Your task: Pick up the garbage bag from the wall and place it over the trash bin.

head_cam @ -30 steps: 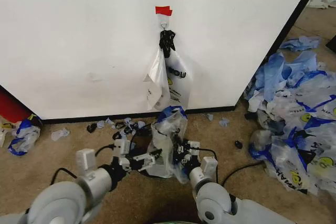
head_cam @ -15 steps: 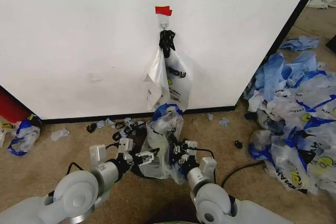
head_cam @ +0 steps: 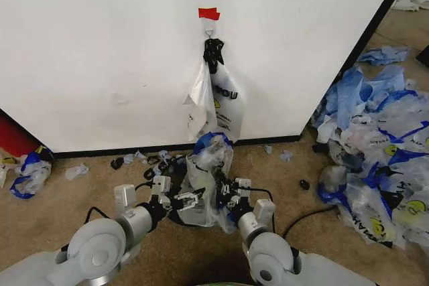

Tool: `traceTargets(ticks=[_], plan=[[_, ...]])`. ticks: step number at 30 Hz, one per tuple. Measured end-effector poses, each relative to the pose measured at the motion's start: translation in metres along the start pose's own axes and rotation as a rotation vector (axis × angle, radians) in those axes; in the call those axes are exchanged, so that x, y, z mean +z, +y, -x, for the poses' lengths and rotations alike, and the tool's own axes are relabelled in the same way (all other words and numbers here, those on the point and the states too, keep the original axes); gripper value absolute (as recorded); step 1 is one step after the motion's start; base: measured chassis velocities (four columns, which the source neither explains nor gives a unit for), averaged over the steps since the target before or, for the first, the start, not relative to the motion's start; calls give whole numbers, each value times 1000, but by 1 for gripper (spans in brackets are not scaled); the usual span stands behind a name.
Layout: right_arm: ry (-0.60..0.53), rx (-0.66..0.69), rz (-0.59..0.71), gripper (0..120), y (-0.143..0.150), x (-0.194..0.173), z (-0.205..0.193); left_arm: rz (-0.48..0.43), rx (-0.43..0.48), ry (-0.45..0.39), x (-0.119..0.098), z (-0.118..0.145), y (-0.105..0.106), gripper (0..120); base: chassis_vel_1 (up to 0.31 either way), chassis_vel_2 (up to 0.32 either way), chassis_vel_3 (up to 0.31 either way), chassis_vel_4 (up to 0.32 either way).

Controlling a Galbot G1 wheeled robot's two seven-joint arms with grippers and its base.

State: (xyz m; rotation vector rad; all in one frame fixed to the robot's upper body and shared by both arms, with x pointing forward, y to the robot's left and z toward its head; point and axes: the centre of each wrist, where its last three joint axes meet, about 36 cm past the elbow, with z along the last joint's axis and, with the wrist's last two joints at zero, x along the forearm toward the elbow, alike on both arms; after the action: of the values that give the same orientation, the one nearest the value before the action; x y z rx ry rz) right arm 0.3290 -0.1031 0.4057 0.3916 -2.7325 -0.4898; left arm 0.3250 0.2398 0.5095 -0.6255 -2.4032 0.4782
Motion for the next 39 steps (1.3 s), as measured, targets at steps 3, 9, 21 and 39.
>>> traceTargets(ticks=[3, 9, 21, 39], plan=[[2, 2, -3, 0, 0, 0, 0, -27, 16, 11, -1, -4, -7, 96, 0, 0, 0, 0], [1, 0, -8, 0, 0, -1, 1, -75, 62, 10, -6, -1, -13, 100, 0, 0, 0, 0], [-2, 3, -19, 0, -3, -5, 0, -107, 51, 30, 3, 11, -3, 100, 0, 0, 0, 0], [1, 13, -24, 0, -6, -3, 1, -147, 56, 45, 14, 24, -2, 100, 0, 0, 0, 0]])
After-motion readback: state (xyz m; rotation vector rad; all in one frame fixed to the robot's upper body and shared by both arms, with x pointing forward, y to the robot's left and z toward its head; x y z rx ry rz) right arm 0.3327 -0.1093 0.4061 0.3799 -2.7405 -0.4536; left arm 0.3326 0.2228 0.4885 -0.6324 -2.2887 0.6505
